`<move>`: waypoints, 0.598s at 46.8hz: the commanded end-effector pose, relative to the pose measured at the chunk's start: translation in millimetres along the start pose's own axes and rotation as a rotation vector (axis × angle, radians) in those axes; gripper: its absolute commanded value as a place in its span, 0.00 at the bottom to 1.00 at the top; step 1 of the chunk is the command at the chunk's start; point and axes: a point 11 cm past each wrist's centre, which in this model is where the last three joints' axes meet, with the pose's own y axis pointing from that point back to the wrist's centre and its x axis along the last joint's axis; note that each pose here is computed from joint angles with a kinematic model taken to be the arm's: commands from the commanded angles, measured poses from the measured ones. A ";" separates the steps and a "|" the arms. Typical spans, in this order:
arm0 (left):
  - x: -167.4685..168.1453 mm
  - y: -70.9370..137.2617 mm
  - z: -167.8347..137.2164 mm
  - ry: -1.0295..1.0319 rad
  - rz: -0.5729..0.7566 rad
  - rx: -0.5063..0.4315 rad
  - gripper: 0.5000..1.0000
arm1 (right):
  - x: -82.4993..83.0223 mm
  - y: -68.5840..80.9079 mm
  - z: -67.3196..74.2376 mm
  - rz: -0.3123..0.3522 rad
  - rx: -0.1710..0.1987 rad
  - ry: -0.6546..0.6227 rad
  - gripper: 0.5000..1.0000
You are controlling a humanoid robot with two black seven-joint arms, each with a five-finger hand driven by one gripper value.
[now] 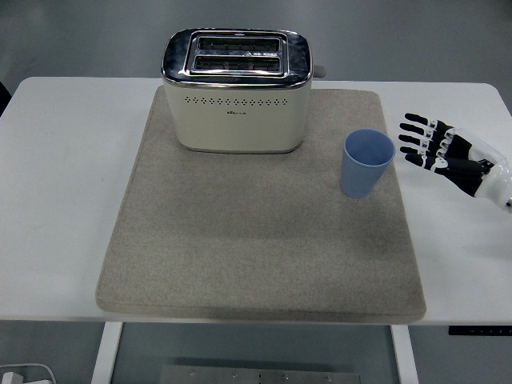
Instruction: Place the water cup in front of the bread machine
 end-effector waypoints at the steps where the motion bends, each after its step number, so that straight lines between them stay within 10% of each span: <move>1: -0.5 0.0 -0.2 0.000 -0.002 0.000 1.00 | -5.8 -2.7 3.9 0.005 0.001 -0.006 0.85; 28: 0.0 0.0 -0.2 0.000 0.000 0.000 1.00 | -34.1 -13.7 30.7 0.007 0.004 -0.014 0.85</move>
